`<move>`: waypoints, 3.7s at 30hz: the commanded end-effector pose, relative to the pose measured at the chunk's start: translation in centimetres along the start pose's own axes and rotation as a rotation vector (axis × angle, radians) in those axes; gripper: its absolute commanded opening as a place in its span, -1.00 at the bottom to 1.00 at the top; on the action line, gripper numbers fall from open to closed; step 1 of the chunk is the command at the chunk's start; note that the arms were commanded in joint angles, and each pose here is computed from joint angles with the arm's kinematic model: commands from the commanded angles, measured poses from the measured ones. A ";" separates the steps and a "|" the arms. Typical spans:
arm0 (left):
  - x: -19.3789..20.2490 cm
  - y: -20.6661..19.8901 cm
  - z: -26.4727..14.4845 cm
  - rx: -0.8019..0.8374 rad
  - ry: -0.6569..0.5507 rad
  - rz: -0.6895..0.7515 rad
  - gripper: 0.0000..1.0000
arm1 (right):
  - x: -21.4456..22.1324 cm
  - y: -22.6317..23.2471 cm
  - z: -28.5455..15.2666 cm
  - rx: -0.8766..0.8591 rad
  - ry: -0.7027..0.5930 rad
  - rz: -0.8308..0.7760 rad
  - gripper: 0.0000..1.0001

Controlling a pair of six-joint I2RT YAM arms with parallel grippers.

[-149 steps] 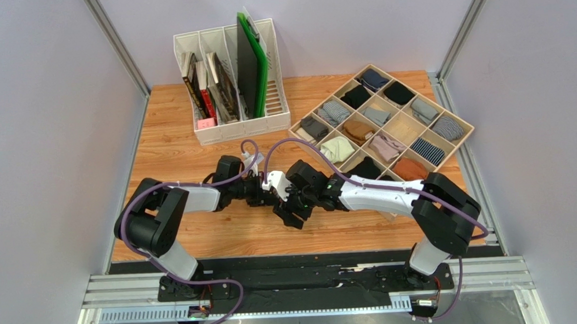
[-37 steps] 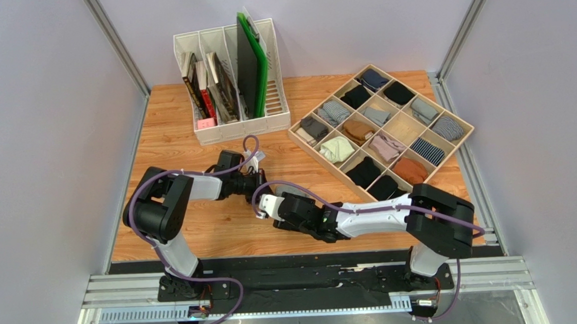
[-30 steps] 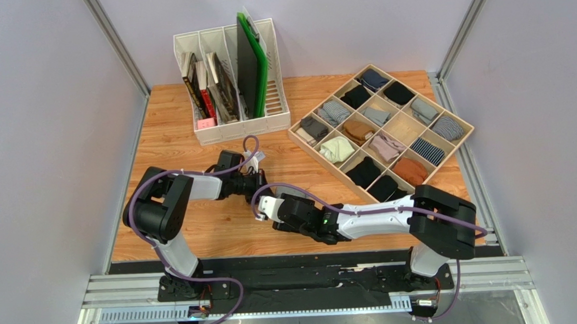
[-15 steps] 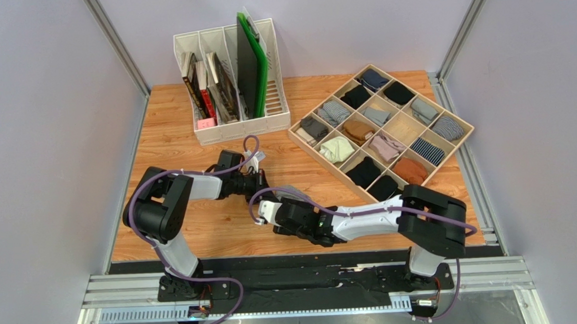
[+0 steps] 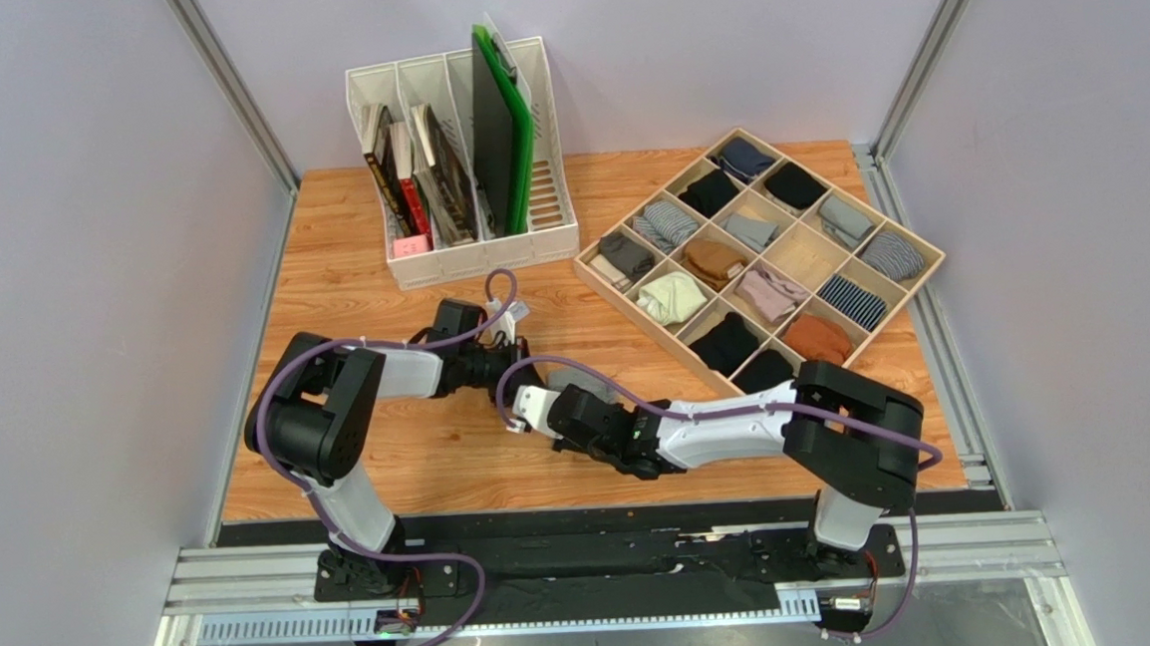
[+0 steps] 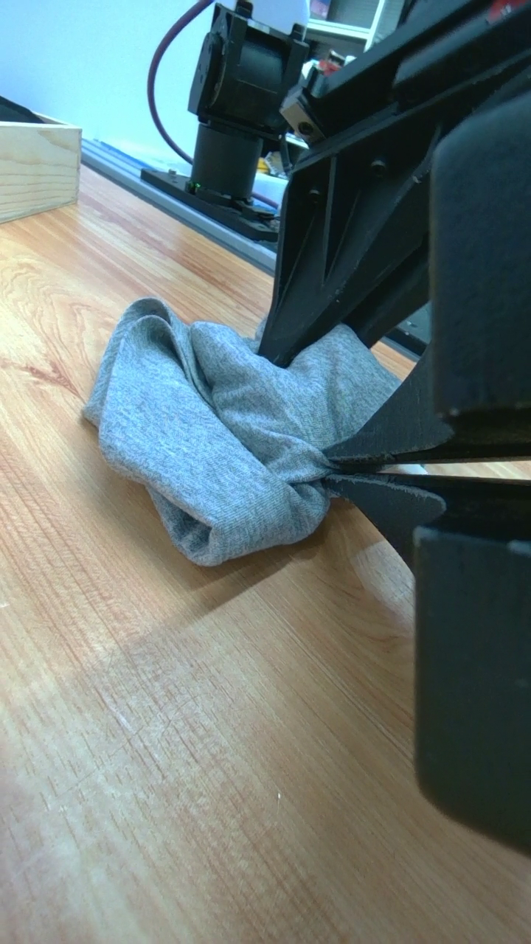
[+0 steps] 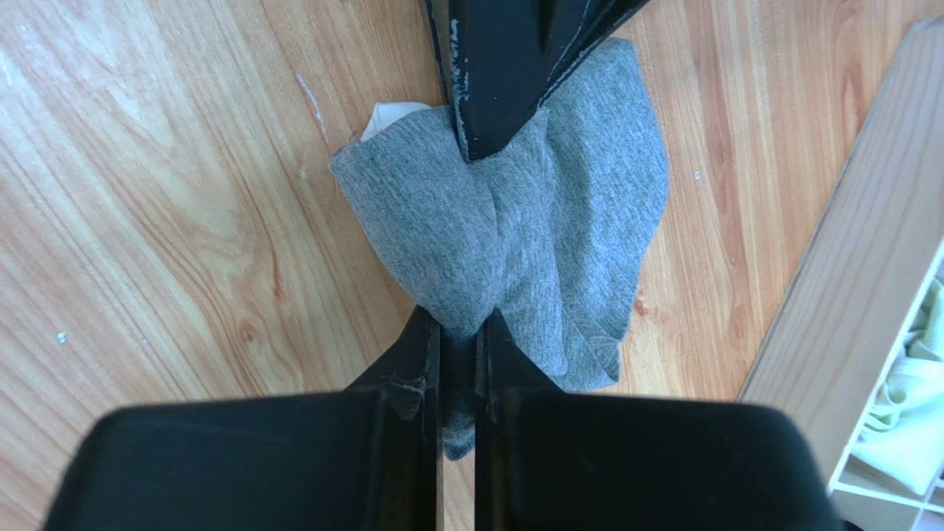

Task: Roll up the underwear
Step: Roll the underwear to the center of the board.

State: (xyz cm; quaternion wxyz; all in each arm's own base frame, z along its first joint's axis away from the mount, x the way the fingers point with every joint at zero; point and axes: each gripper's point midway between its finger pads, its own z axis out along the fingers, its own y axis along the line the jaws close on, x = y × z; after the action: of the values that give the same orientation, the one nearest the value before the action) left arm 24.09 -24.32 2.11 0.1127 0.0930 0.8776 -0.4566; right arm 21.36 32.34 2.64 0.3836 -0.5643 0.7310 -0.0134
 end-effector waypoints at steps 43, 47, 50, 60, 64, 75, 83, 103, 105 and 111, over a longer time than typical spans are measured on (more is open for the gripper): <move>2.5 -3.9 -5.2 -0.068 -0.275 0.356 0.25 | -2.1 2.2 -1.6 -0.655 0.108 0.437 -1.00; 2.0 -3.5 -4.9 -0.100 -0.276 0.352 0.22 | -2.1 2.0 -1.4 -0.683 0.108 0.471 -1.00; 2.1 -3.5 -4.5 -0.096 -0.262 0.357 0.22 | -1.8 2.0 -1.1 -0.692 0.117 0.483 -1.00; 2.4 -3.2 -2.9 -0.086 -0.217 0.351 0.05 | -1.3 1.7 -0.1 -0.723 0.136 0.543 -1.00; 2.3 -3.8 -2.6 -0.062 -0.216 0.357 -0.36 | -1.3 1.6 0.0 -0.732 0.133 0.557 -1.00; 1.6 -3.0 -2.2 -0.125 -0.193 0.258 -1.00 | -3.2 -0.8 -1.4 -0.708 0.059 0.587 -0.21; 0.9 -2.6 -1.4 -0.160 -0.137 0.167 -1.00 | -4.1 -3.8 -2.6 -0.644 -0.010 0.601 0.45; -1.0 -2.1 -0.9 -0.135 -0.029 0.082 -1.00 | -4.2 -7.1 1.8 -0.570 -0.091 0.603 0.70; -1.2 -2.1 -0.9 -0.135 -0.029 0.085 -1.00 | -3.5 -6.9 2.8 -0.565 -0.066 0.604 0.70; -1.2 -1.8 -0.8 -0.141 -0.012 0.080 -1.00 | -1.9 -7.2 4.2 -0.553 -0.039 0.618 0.69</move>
State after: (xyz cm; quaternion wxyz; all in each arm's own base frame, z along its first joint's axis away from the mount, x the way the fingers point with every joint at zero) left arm 24.08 -24.55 3.58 0.1391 0.1048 0.9069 -0.3836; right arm 27.83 32.77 3.59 0.1904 -0.3956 0.8439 0.3084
